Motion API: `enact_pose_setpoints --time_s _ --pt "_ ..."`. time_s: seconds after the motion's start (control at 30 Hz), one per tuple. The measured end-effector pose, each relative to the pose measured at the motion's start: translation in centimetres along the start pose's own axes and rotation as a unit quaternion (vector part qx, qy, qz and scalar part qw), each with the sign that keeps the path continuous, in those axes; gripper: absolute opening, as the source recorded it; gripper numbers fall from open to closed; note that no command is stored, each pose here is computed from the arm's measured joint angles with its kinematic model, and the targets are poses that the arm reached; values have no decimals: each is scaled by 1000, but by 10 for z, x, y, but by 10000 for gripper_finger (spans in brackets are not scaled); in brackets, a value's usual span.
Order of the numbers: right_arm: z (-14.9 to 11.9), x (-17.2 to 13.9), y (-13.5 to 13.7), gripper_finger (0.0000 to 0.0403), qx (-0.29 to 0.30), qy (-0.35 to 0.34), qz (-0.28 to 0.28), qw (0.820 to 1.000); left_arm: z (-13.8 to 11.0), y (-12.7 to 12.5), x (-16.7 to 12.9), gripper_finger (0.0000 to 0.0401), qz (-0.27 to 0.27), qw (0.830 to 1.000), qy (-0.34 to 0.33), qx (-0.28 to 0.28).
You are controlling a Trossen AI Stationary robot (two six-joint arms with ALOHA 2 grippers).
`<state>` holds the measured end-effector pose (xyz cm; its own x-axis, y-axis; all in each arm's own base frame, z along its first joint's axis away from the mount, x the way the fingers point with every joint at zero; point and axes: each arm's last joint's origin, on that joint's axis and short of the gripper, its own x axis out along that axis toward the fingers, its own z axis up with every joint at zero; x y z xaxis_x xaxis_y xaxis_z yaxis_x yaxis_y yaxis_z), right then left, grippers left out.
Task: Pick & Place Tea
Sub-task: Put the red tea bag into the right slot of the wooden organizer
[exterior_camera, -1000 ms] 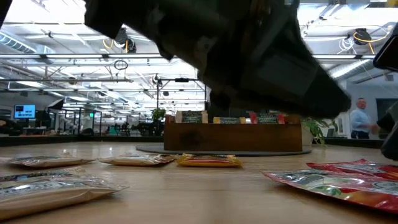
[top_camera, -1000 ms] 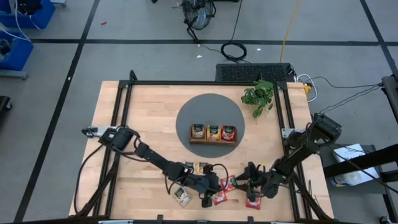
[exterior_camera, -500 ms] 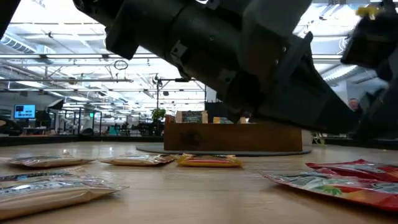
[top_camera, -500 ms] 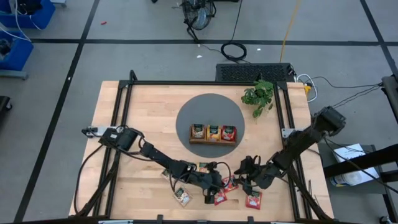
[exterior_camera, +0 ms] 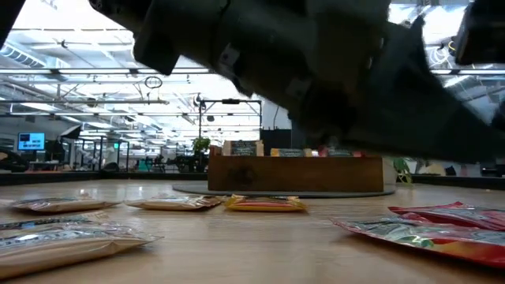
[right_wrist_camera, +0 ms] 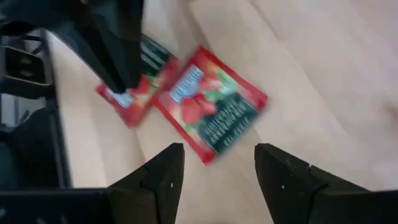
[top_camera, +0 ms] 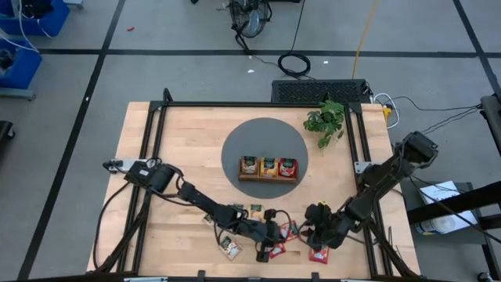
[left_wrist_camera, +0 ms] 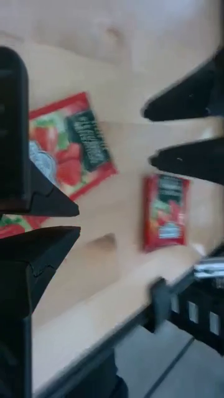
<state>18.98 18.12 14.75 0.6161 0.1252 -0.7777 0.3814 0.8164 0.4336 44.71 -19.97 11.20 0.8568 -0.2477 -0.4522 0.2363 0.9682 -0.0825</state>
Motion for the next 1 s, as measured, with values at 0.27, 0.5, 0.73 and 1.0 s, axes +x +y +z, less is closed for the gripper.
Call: enact_pose_setpoints --time_s 0.27,0.5,0.73,1.0 --pt "-13 15 -6 180 60 2 -39 997 -5 0 0 42 8 1000 25 2" --pt "-17 20 -5 180 70 3 -38 997 -6 2 0 42 10 1000 30 2" --pt "-19 28 -2 180 74 0 -25 997 -7 7 1 42 13 999 36 -2" --pt "-20 37 -3 180 80 -3 -23 997 -14 7 3 42 -1 998 55 -10"
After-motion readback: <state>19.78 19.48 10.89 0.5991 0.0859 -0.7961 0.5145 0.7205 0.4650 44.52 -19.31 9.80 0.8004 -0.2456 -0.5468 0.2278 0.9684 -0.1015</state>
